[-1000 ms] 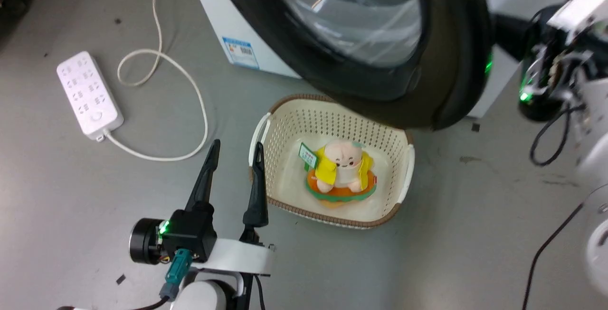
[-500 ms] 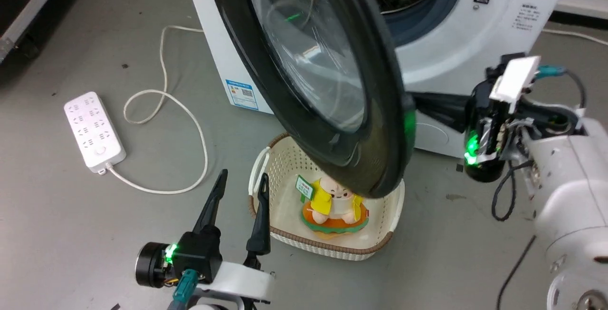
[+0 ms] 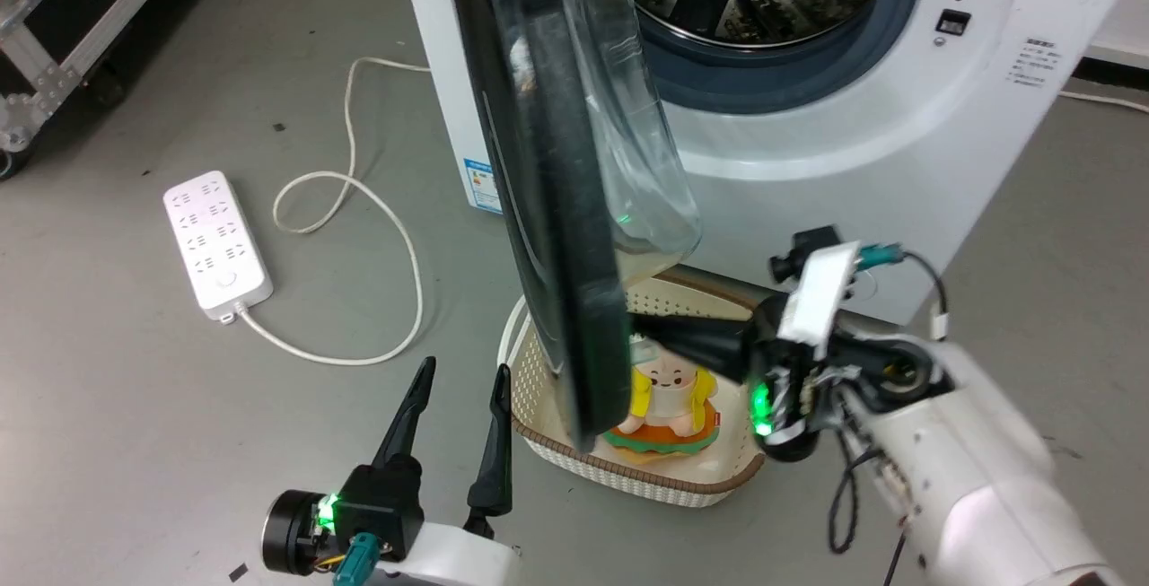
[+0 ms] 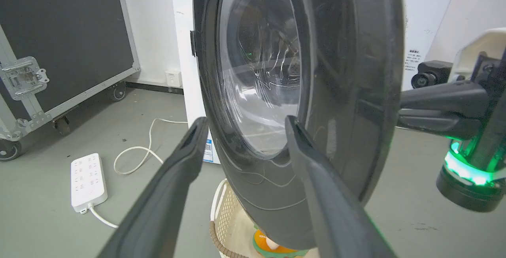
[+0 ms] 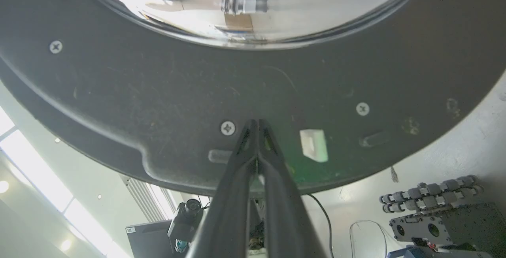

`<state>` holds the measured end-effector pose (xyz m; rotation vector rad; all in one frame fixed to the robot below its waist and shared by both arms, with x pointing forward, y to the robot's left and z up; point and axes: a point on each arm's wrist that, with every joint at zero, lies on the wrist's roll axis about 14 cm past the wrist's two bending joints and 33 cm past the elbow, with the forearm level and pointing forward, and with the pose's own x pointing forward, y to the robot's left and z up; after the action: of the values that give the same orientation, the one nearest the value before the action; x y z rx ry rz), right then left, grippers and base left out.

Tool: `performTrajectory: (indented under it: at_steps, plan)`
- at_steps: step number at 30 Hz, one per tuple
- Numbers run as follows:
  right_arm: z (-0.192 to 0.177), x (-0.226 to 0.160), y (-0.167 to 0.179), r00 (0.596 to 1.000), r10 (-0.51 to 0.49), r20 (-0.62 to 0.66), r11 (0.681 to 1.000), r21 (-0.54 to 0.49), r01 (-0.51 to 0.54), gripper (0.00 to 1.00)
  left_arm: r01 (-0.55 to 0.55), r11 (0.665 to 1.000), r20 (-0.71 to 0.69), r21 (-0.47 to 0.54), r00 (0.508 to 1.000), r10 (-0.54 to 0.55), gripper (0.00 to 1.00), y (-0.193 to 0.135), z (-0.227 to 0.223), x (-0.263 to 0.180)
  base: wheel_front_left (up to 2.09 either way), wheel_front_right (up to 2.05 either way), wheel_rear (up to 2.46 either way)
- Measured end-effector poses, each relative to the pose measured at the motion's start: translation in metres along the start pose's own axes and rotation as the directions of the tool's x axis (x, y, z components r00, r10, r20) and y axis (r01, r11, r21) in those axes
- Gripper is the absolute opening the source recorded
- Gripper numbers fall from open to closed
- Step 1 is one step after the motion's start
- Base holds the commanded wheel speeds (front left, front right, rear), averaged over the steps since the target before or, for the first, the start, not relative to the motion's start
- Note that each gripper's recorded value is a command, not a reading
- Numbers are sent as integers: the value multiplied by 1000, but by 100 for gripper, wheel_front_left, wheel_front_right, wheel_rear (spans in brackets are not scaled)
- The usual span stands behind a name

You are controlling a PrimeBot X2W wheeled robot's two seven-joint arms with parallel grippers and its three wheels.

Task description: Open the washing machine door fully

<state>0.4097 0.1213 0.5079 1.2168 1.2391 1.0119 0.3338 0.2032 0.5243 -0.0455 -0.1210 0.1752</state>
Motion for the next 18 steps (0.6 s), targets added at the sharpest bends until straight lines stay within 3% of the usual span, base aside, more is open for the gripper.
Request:
performTrajectory:
  at_steps: [9, 10, 11, 12, 15, 18]
  plan:
    - [-10, 16, 0, 999, 8, 48, 1000, 1, -8, 0, -24, 1000, 6, 4, 1000, 24, 100, 8, 2, 0, 0, 0, 0]
    - [-5, 14, 0, 997, 5, 76, 1000, -3, -5, 25, -26, 1000, 9, 4, 1000, 26, 100, 9, 3, 0, 0, 0, 0]
    - [0, 11, 0, 994, 2, 108, 1000, -9, -2, 93, -27, 1000, 13, 4, 1000, 27, 100, 9, 4, 1, 0, 0, 0]
    - [6, 7, 2, 990, 0, 142, 1000, -23, 4, 100, -28, 1000, 16, 3, 999, 28, 100, 9, 5, 2, 0, 0, 0]
    - [32, -17, 20, 962, 17, 272, 988, -152, 26, 100, -24, 1000, 28, -8, 999, 25, 100, 7, 8, 4, 0, 0, 0]
    - [66, -58, 41, 886, 49, 462, 939, -323, 116, 100, -15, 1000, 44, -14, 999, 16, 100, 5, 12, 8, 0, 0, 0]
